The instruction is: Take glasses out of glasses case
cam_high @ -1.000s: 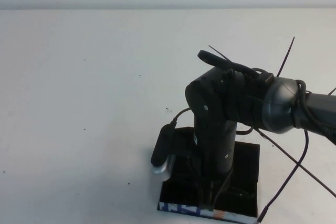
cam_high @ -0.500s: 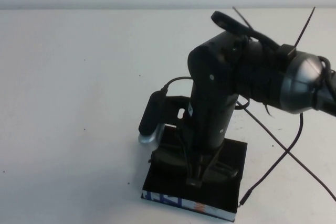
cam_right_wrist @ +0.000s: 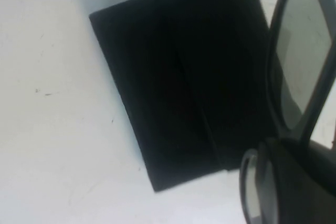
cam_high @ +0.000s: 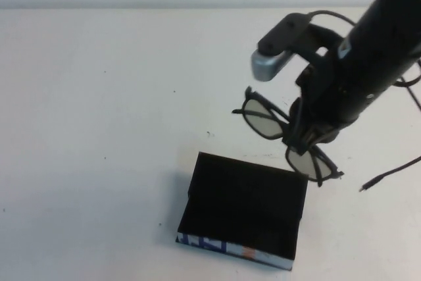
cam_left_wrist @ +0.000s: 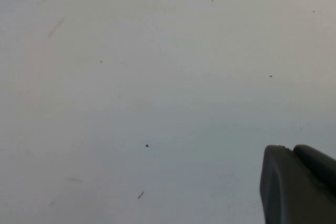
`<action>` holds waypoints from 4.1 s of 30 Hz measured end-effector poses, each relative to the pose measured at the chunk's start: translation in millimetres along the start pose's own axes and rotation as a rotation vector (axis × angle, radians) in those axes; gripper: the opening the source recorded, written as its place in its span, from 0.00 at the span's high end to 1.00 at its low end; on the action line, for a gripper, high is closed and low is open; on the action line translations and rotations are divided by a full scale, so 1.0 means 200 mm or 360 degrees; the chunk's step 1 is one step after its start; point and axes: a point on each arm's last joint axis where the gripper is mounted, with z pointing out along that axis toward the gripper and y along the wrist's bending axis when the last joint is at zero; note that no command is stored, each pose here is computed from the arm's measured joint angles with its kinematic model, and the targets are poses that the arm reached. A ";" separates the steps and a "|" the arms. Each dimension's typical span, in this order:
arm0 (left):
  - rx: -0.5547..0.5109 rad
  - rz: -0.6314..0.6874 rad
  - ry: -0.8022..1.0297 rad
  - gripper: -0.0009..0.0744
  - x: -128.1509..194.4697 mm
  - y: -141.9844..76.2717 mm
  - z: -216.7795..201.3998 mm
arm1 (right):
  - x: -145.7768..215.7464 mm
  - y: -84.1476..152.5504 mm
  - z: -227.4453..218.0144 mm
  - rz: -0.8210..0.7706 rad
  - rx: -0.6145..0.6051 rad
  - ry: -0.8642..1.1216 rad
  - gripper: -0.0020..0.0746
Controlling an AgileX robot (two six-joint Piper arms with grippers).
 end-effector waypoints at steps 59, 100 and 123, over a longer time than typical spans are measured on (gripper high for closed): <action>0.0000 0.0000 0.0000 0.99 0.00 0.00 0.00 | 0.86 0.02 0.27 0.1276 0.0175 -0.0359 0.86; 0.0000 0.0000 0.0000 0.99 0.00 0.00 0.00 | 1.51 0.51 -0.39 0.0615 0.1002 -0.1683 0.99; 0.0000 0.0000 0.0000 0.99 0.00 0.00 0.00 | 1.51 0.37 0.11 0.0567 0.0894 -0.1913 0.99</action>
